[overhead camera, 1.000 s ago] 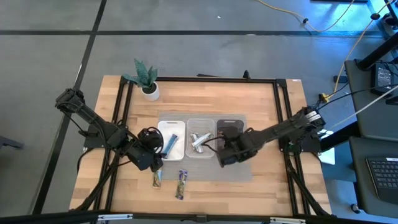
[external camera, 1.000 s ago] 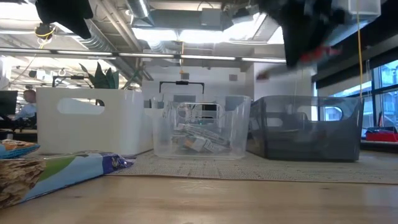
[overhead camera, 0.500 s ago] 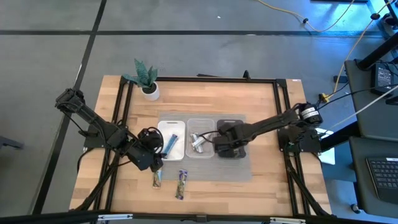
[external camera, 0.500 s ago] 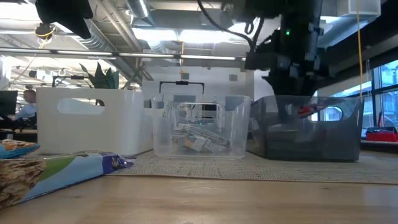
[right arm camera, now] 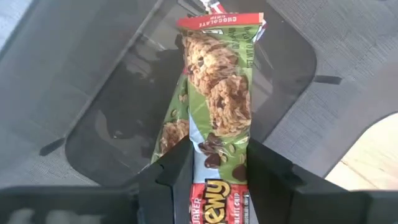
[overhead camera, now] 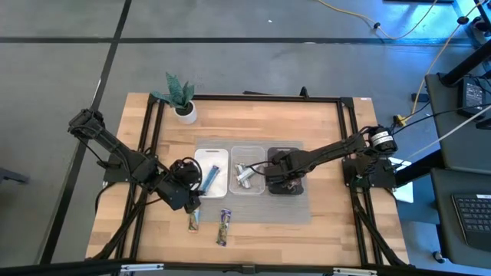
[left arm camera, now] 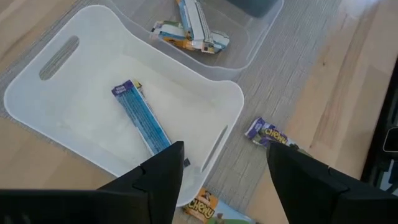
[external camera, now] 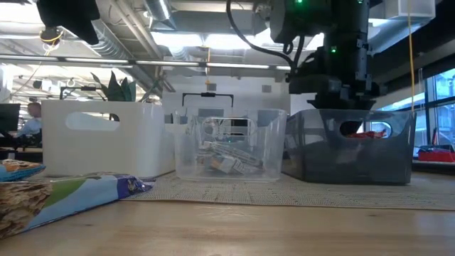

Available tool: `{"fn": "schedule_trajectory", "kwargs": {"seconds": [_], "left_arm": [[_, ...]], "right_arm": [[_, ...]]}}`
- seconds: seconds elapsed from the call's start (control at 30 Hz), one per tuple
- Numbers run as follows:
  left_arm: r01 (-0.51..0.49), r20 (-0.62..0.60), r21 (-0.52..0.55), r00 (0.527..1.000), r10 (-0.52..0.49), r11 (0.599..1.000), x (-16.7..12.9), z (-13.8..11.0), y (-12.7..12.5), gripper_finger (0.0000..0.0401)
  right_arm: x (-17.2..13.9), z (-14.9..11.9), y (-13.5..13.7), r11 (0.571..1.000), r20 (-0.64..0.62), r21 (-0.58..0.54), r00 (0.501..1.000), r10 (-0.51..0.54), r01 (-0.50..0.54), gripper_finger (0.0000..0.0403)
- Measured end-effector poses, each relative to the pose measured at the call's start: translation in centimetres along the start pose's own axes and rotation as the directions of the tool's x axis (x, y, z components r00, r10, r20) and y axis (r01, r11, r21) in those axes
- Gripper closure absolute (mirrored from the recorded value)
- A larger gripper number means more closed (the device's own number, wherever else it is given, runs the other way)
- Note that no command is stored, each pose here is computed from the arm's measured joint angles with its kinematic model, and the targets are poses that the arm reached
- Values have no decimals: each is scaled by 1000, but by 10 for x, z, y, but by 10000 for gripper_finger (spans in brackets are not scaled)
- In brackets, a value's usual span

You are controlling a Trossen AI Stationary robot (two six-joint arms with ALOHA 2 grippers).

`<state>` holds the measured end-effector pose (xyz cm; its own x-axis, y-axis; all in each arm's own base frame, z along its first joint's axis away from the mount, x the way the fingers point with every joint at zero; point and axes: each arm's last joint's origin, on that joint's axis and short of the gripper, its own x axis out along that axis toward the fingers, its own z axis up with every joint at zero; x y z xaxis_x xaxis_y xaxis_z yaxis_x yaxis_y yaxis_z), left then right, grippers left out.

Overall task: Pick and place Granola Bars by type
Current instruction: Put the red granola bar into the black bin, then put the orange granola bar into the transparent bin

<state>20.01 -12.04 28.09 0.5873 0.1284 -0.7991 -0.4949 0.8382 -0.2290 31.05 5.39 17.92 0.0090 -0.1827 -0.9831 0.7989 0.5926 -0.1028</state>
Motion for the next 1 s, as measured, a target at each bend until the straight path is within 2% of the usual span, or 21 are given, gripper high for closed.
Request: {"fn": "schedule_trajectory", "kwargs": {"seconds": [0.27,0.57,0.67,0.8,0.9,1.0], "left_arm": [[1,-1,-2,1000,-1,1000,0,0,0,179],[12,-26,-94,1000,-14,995,0,-1,0,179],[27,-69,-129,997,-37,991,0,-2,-1,178],[44,-156,-240,984,-84,970,-2,-7,-3,178],[33,-210,-319,972,-104,947,-2,-14,-7,178],[-6,-253,-397,962,-103,918,0,-24,-14,179]], "right_arm": [[-2,5,-2,998,-9,-64,1000,-10,9,238],[-46,16,3,964,2,-265,1000,-10,10,226],[-71,14,4,939,45,-344,998,48,-29,228],[-109,-5,-11,881,100,-459,979,175,-111,229],[-135,-21,-32,853,136,-495,955,265,-167,229],[-157,-32,-51,855,201,-473,919,340,-214,229]]}}
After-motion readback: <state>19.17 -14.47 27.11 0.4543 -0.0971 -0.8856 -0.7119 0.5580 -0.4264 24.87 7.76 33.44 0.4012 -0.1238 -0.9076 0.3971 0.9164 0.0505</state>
